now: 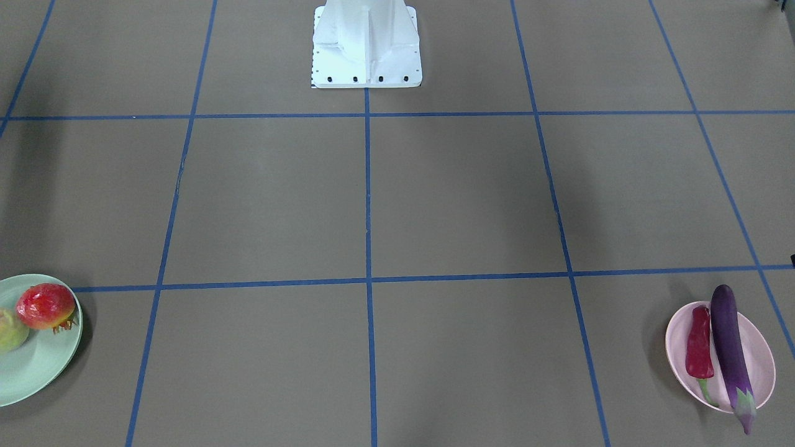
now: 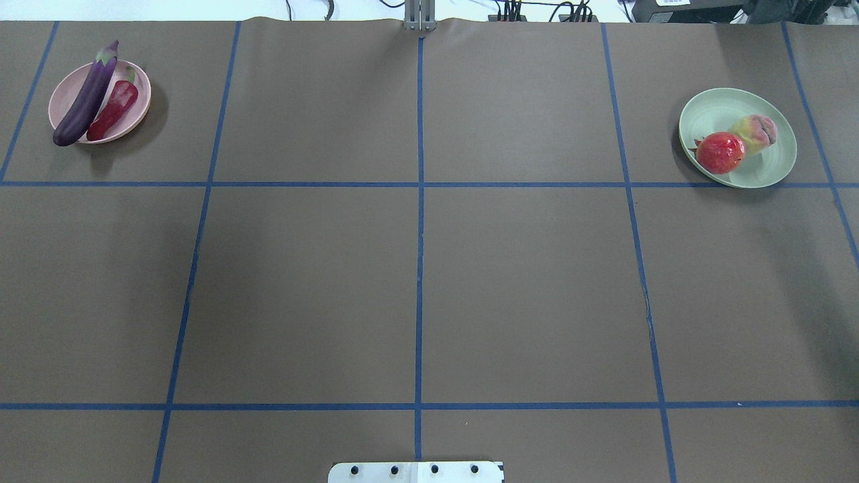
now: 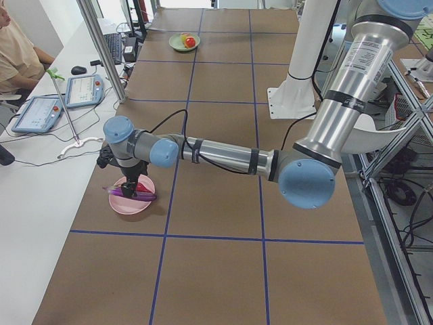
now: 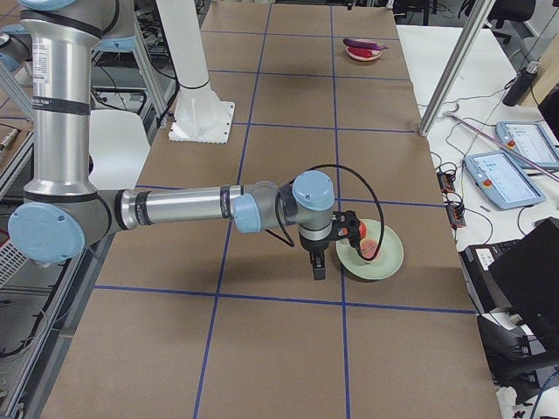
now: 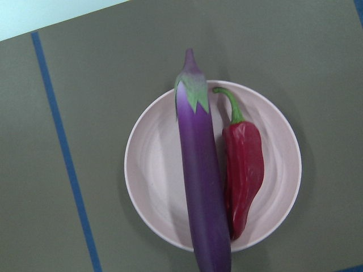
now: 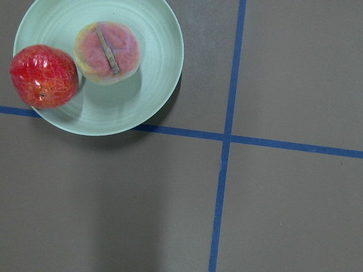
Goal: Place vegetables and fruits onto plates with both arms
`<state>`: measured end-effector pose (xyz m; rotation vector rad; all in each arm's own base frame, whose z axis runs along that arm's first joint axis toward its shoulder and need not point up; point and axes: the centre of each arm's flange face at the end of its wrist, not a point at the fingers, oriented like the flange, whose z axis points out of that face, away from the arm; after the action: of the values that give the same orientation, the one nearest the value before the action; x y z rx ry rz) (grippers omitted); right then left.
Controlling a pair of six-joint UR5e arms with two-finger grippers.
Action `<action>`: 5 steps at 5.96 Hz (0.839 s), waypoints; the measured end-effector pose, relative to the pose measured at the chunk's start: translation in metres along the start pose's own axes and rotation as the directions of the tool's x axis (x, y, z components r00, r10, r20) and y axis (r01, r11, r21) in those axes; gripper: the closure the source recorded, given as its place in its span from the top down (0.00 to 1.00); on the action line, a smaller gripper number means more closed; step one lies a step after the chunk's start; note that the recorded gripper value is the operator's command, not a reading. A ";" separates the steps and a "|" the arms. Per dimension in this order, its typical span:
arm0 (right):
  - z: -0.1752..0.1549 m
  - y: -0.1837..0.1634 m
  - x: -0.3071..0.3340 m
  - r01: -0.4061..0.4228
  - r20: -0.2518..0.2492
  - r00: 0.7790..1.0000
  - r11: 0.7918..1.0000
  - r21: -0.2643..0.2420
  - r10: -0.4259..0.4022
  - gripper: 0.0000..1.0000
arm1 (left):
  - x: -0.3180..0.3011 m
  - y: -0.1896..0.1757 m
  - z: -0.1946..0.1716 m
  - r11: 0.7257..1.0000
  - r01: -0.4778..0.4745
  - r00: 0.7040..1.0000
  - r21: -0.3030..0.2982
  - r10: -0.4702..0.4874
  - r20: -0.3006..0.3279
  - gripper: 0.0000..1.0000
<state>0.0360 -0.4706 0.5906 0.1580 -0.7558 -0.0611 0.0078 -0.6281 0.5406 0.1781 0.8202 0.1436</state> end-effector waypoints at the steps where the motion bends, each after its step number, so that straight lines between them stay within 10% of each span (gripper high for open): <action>1: 0.000 0.000 0.000 -0.002 -0.001 1.000 1.000 -0.002 0.002 1.00 | -0.006 0.058 -0.015 1.000 0.025 1.000 -0.001 -0.025 -0.005 1.00; 5: -0.001 0.001 0.000 -0.003 0.000 1.000 1.000 -0.004 0.003 1.00 | -0.039 0.195 -0.018 0.987 0.154 0.988 -0.043 -0.154 0.013 1.00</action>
<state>0.0360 -0.4691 0.5901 0.1533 -0.7561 -0.0592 -0.0432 -0.4434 0.5983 0.0734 0.8177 0.0153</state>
